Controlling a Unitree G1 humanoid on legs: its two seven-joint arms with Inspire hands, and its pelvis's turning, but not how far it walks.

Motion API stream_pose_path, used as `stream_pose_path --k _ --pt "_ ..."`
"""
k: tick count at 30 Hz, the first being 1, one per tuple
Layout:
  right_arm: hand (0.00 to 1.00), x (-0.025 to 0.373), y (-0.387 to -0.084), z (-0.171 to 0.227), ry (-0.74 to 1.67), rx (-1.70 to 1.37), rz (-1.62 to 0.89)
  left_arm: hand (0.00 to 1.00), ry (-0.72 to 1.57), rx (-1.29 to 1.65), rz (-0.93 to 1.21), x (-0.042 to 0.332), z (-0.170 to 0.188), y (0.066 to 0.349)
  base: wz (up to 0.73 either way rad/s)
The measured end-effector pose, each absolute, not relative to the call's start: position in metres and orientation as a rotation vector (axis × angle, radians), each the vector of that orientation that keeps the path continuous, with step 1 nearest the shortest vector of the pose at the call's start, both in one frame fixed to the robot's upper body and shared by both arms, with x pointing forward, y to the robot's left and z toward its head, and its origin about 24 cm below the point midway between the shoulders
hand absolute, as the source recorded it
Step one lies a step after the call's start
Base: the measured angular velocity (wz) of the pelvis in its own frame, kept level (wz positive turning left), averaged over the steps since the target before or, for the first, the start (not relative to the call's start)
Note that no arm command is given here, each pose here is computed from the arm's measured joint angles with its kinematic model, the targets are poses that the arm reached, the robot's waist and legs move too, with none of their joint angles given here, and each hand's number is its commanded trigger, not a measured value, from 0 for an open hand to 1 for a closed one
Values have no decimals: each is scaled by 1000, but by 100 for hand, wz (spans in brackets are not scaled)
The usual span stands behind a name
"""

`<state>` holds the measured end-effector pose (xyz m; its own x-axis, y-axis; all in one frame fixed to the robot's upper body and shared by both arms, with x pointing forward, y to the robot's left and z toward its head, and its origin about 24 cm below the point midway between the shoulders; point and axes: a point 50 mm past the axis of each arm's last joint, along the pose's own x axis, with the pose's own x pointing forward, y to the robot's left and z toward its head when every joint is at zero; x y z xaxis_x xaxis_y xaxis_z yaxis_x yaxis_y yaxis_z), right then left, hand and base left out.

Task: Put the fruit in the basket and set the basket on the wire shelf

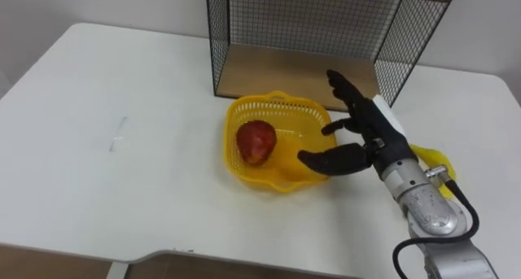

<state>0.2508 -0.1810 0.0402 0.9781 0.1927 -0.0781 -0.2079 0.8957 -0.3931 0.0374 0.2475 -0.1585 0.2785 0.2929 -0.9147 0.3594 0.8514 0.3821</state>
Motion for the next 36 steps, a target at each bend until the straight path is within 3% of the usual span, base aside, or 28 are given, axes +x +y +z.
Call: stream_pose_path --k 16,22,32,36 --pt "0 251 -183 41 36 -402 197 0 1331 592 -52 31 -160 247 0" --pt "0 253 -195 60 -50 -274 76 0 1355 585 -55 20 -160 247 0" --pt "0 248 -247 78 -122 -247 -306 0 1413 561 -32 -4 -160 247 0" --pt "0 242 -266 65 -66 -265 -446 0 1428 548 11 -7 -159 252 -1"
